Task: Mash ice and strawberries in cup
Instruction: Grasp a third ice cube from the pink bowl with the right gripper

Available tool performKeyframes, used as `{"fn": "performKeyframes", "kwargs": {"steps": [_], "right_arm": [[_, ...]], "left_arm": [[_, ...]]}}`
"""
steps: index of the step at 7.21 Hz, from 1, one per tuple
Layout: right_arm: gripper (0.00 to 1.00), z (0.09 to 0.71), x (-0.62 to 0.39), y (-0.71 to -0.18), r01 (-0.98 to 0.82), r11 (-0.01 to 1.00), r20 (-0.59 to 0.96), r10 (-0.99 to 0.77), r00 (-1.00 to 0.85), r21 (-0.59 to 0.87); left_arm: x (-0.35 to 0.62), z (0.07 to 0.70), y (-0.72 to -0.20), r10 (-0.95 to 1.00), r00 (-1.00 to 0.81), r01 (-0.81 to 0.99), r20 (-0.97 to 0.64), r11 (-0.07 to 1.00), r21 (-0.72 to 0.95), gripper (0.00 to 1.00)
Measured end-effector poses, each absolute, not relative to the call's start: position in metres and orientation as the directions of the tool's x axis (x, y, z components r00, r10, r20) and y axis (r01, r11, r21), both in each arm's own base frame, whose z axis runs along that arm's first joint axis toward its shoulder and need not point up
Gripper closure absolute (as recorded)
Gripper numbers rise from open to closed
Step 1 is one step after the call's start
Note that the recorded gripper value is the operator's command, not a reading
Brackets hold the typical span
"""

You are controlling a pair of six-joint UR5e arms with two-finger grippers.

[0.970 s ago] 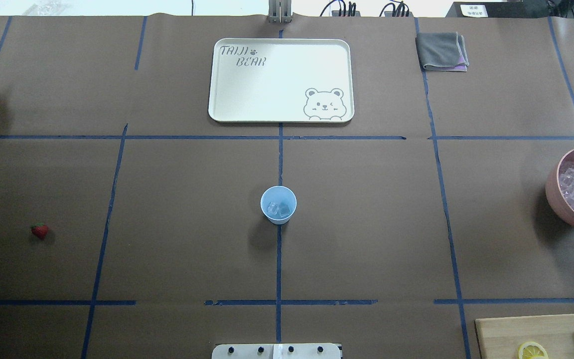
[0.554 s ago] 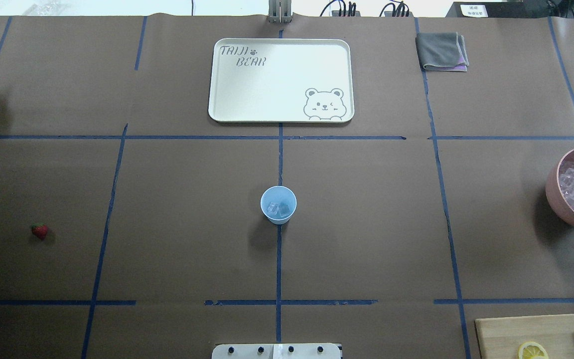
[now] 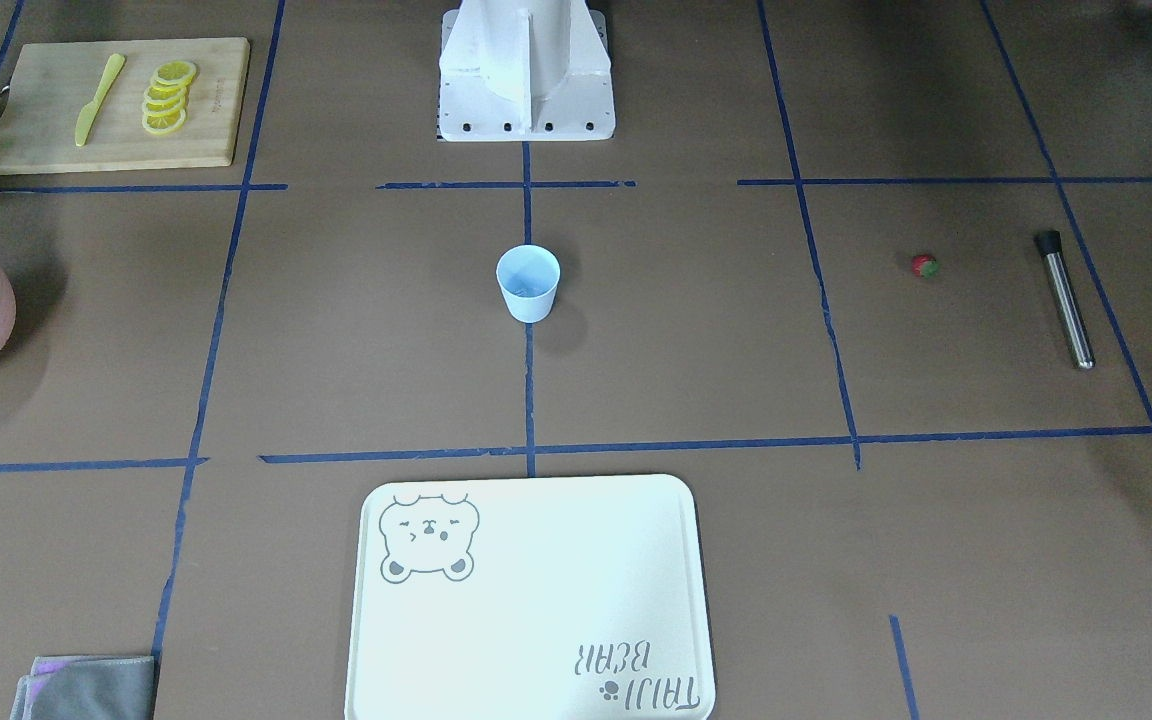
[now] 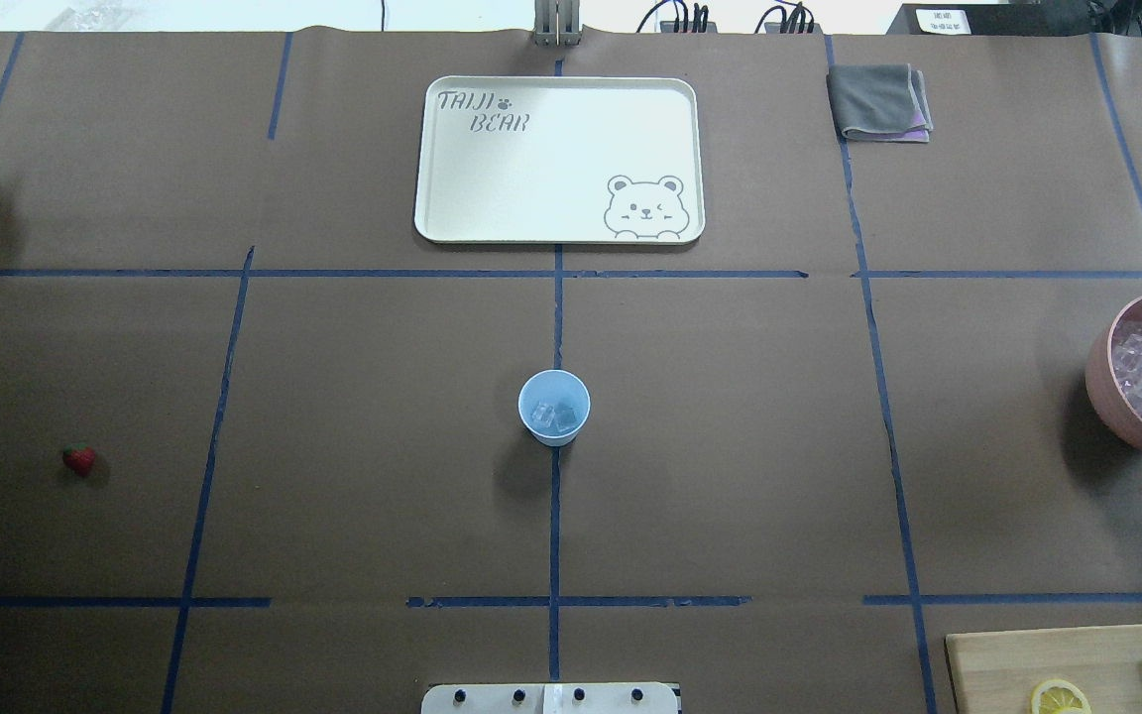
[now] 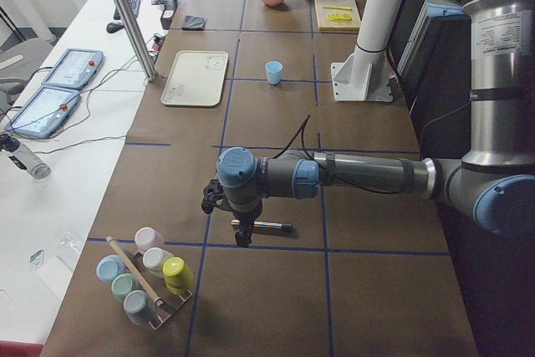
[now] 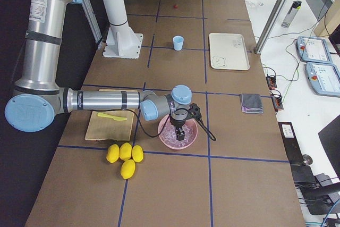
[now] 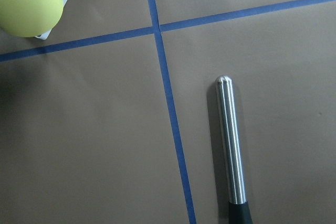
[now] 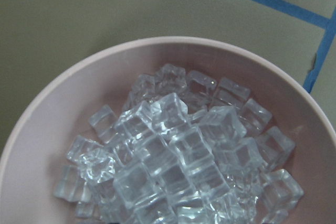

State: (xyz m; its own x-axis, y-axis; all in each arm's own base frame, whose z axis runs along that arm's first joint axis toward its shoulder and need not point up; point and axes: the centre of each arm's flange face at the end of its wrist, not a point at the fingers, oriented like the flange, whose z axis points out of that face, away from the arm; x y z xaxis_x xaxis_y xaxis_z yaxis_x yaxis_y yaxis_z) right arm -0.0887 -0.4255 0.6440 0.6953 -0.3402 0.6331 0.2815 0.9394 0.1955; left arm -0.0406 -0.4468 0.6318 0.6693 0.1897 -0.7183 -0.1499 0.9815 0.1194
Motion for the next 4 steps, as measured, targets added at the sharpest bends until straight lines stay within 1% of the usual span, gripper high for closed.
{"fn": "performKeyframes", "kwargs": {"steps": [1, 2, 3, 4], "right_arm": [[0.23, 0.6447, -0.0908, -0.4248, 0.287, 0.938, 0.631, -0.344, 0.695, 0.195], [0.54, 0.6451, -0.0943, -0.4239, 0.295, 0.935, 0.630, -0.350, 0.693, 0.194], [0.78, 0.6446, -0.0972, -0.4234, 0.303, 0.932, 0.628, -0.357, 0.691, 0.197], [0.89, 0.6432, -0.0982, -0.4237, 0.309, 0.929, 0.626, -0.366, 0.689, 0.203]], "left_arm": [[-0.0405, 0.6316, -0.4469, 0.190, 0.669, -0.150, -0.718, 0.981, 0.120, 0.00], [-0.0405, 0.6315, -0.4469, 0.190, 0.669, -0.150, -0.718, 0.981, 0.120, 0.00], [-0.0405, 0.6315, -0.4469, 0.191, 0.669, -0.150, -0.718, 0.981, 0.120, 0.00], [-0.0405, 0.6312, -0.4469, 0.191, 0.669, -0.150, -0.718, 0.981, 0.121, 0.00]]}}
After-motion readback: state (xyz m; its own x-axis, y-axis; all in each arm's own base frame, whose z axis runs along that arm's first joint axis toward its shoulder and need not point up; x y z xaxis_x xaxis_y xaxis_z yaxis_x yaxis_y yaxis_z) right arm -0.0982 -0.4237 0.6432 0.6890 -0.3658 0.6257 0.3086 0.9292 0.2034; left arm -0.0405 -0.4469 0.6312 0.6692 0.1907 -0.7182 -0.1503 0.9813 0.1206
